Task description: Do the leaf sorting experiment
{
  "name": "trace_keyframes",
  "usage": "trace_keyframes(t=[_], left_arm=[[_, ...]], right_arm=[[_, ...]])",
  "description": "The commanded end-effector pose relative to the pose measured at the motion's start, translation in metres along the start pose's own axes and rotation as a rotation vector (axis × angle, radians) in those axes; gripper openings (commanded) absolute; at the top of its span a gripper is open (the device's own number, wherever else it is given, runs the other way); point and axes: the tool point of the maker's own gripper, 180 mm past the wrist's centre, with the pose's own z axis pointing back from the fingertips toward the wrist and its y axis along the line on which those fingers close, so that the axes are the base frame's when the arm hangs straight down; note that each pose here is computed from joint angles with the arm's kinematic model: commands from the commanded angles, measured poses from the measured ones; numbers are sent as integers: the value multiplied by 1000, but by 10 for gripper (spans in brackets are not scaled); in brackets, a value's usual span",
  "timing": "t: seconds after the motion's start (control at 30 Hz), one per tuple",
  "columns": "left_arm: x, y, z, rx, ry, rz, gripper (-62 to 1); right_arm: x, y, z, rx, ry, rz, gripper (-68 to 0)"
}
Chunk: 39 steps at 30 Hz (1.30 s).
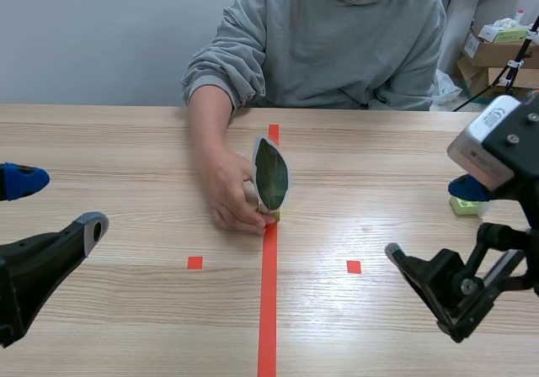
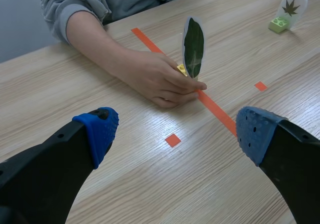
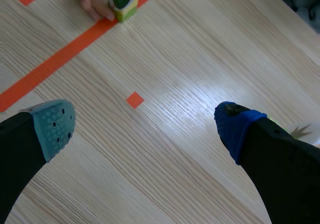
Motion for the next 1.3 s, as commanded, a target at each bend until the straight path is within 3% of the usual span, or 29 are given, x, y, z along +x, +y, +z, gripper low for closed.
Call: trace_keyframes(t=[0.0, 0.37, 1.27], left_arm=[[9, -1, -1, -1, -33, 6, -99], [9, -1, -1, -1, -33, 6, -99], [9, -1, -1, -1, -32, 6, -99]], right_arm=[[14, -6, 1, -18, -42, 14, -109], [20, 0, 1, 14, -75, 17, -109], [17, 0, 1, 11, -63, 22, -113]])
